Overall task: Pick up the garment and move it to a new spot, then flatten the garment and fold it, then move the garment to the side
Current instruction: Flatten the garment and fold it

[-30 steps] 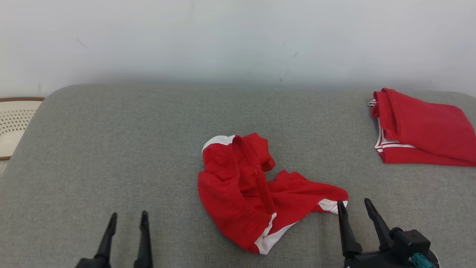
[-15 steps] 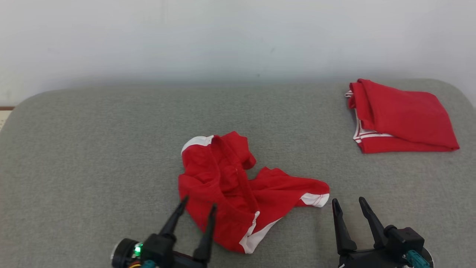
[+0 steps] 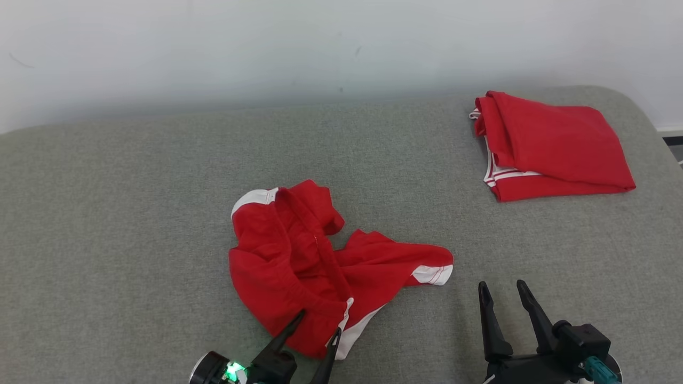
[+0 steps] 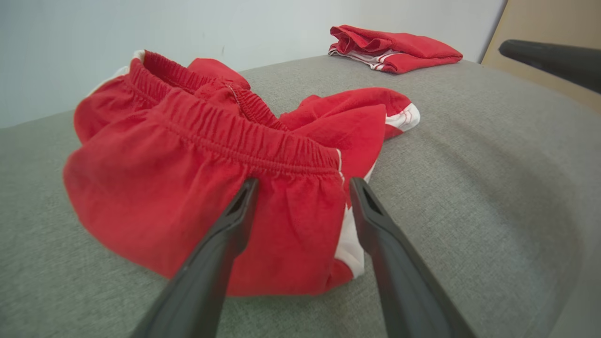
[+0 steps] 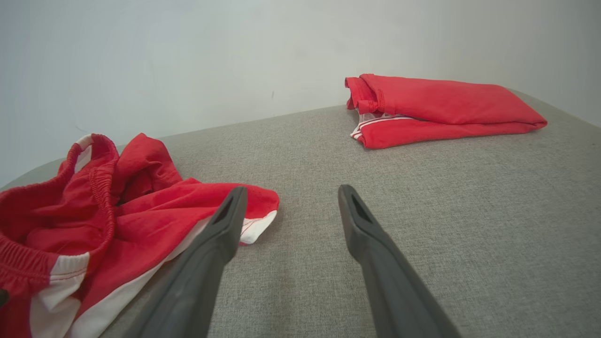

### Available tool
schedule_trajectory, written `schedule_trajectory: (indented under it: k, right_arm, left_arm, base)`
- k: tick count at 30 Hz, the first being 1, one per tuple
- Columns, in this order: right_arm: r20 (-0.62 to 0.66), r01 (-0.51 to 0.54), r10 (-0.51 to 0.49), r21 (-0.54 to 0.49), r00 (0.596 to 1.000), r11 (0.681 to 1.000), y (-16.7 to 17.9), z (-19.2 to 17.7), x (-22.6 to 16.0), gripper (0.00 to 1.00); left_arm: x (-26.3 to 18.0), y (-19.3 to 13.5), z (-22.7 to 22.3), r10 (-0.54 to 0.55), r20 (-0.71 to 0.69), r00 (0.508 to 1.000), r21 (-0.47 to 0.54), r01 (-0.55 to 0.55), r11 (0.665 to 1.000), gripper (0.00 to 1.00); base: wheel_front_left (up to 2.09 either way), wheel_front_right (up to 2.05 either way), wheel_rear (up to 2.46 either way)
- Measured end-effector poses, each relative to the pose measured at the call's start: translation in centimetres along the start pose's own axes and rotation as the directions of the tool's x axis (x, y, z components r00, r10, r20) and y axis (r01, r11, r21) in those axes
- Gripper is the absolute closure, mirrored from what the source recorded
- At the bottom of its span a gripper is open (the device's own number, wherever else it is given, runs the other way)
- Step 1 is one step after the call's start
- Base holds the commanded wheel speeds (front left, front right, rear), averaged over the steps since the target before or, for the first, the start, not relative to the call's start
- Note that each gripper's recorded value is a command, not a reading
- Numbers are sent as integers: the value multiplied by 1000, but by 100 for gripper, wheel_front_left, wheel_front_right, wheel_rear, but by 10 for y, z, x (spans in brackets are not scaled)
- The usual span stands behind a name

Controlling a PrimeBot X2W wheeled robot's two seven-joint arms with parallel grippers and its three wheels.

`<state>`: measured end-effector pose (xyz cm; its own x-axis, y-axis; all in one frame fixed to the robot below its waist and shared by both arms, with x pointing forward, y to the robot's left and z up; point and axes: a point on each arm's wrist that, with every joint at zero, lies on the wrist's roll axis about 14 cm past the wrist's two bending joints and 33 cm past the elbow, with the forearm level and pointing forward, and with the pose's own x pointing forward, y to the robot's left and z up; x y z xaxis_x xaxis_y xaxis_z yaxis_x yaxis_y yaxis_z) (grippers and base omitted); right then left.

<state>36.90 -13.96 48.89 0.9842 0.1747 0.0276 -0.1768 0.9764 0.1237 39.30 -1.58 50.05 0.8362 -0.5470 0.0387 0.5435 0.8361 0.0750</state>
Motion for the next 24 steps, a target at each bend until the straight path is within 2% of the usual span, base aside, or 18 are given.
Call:
schedule_trajectory:
  k: [6, 8, 9, 11, 14, 18, 22, 24]
  right_arm:
    - [3, 12, -12, -2, 1000, 1000, -4, 1, 2, 0]
    - [2, 17, -17, -2, 1000, 1000, -6, 0, 1, 0]
    - [1, 20, -20, -2, 1000, 1000, -7, 0, 0, 0]
    - [2, 22, -22, -3, 1000, 1000, -7, 0, 0, 0]
    - [1, 28, -28, -2, 1000, 1000, -9, 0, 0, 0]
    - [2, 16, -16, 0, 1000, 1000, -6, 0, 4, 0]
    - [-3, -14, 14, 5, 1000, 1000, 3, -3, 9, 0]
    - [-3, -32, 32, 8, 999, 999, 9, -3, 12, 0]
  left_arm:
    - [6, 6, -19, 22, -47, 999, 117, -16, 993, 0]
    - [7, 9, -25, 36, -63, 997, 120, -28, 992, 0]
    - [7, 11, -28, 43, -71, 997, 113, -35, 993, 24]
    - [7, 12, -30, 48, -78, 996, 103, -40, 994, 100]
    - [8, 16, -28, 67, -73, 995, 74, -62, 995, 100]
    - [12, 29, 5, 126, 30, 992, -13, -126, 992, 100]
    - [-2, 50, 28, 222, 94, 971, -153, -206, 967, 100]
    - [-14, 60, 28, 264, 93, 960, -183, -244, 952, 100]
  base:
    - [0, 0, 0]
    - [0, 0, 0]
    - [0, 0, 0]
    - [0, 0, 0]
    - [0, 0, 0]
    - [0, 0, 0]
    - [0, 0, 0]
    - [0, 0, 0]
